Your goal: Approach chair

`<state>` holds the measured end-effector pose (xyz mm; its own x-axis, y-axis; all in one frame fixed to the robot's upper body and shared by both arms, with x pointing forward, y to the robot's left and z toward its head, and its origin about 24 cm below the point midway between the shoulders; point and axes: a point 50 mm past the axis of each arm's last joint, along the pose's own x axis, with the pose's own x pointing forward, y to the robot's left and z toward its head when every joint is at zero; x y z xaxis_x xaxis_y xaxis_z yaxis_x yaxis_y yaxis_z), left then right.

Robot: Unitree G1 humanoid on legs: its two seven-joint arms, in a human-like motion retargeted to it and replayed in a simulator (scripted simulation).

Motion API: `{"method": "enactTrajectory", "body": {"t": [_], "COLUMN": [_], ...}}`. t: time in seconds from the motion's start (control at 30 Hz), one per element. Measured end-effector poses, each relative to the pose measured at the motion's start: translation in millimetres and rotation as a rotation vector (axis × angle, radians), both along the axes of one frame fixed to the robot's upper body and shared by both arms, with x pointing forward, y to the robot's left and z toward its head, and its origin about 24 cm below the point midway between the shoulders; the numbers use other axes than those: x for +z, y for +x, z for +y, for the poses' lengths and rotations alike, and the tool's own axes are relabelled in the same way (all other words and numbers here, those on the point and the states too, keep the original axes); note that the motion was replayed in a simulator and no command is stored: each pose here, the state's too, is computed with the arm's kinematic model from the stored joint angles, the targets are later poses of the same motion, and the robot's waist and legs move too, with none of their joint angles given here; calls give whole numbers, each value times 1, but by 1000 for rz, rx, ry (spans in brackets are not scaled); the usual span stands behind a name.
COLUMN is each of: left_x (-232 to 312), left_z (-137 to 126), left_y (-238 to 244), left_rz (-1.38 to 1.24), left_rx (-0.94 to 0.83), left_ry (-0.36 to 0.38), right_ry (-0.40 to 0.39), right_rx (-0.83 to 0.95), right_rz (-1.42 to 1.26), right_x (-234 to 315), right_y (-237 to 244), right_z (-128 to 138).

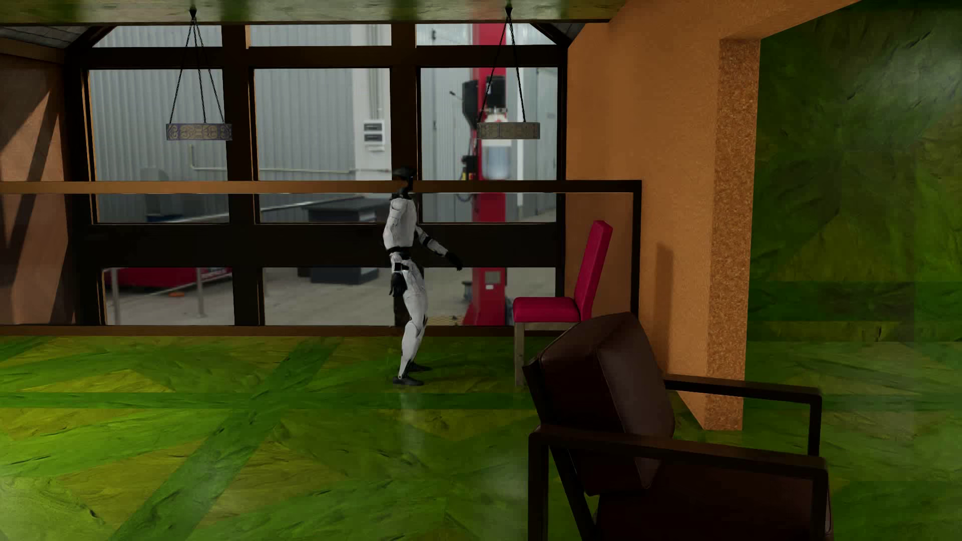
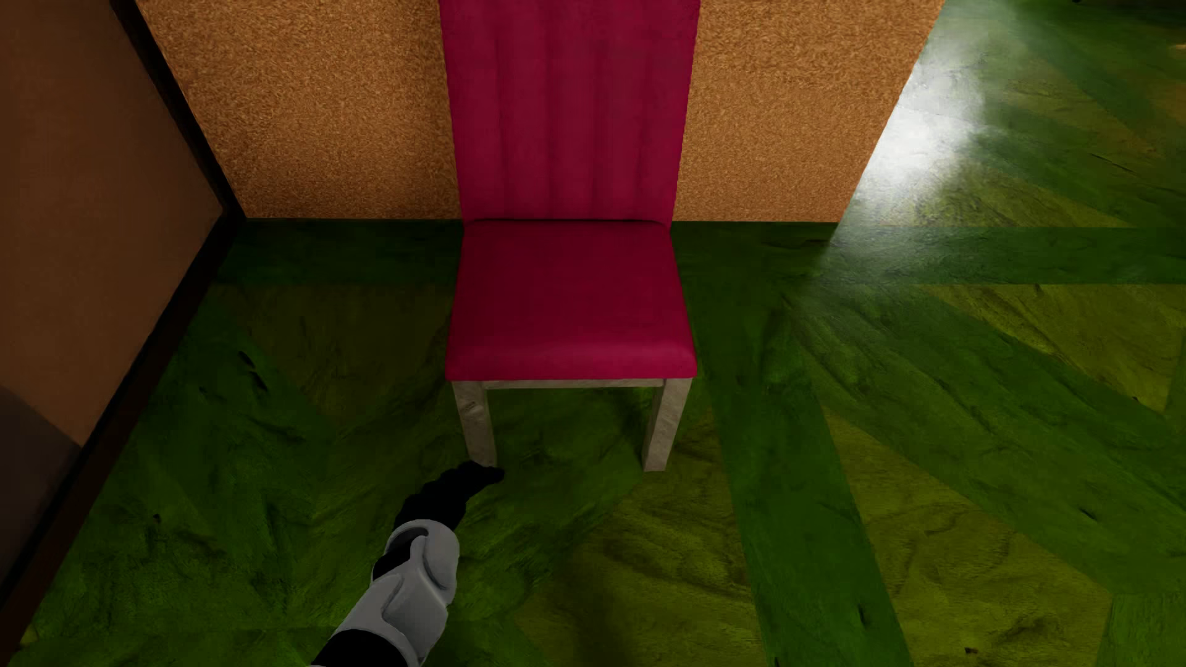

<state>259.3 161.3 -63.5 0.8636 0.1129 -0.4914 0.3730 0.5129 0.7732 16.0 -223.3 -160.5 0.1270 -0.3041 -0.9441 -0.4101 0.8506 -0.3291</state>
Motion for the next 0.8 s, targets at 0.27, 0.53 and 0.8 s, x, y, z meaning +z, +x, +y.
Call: {"method": "enactTrajectory", "body": {"t": [0.27,0.53,0.8], "left_x": [-97,-109,-87], "left_z": [16,6,19], "left_y": [-159,-258,-140], "left_rz": [729,1001,623], "left_rx": [224,272,141], "left_ry": [-21,-97,12], "right_ry": [-62,3,25], "right_rx": [113,112,-97], "right_rz": [-518,-399,-47], "right_x": [38,23,-4], "right_y": [125,104,23], "right_z": [10,24,17]}}
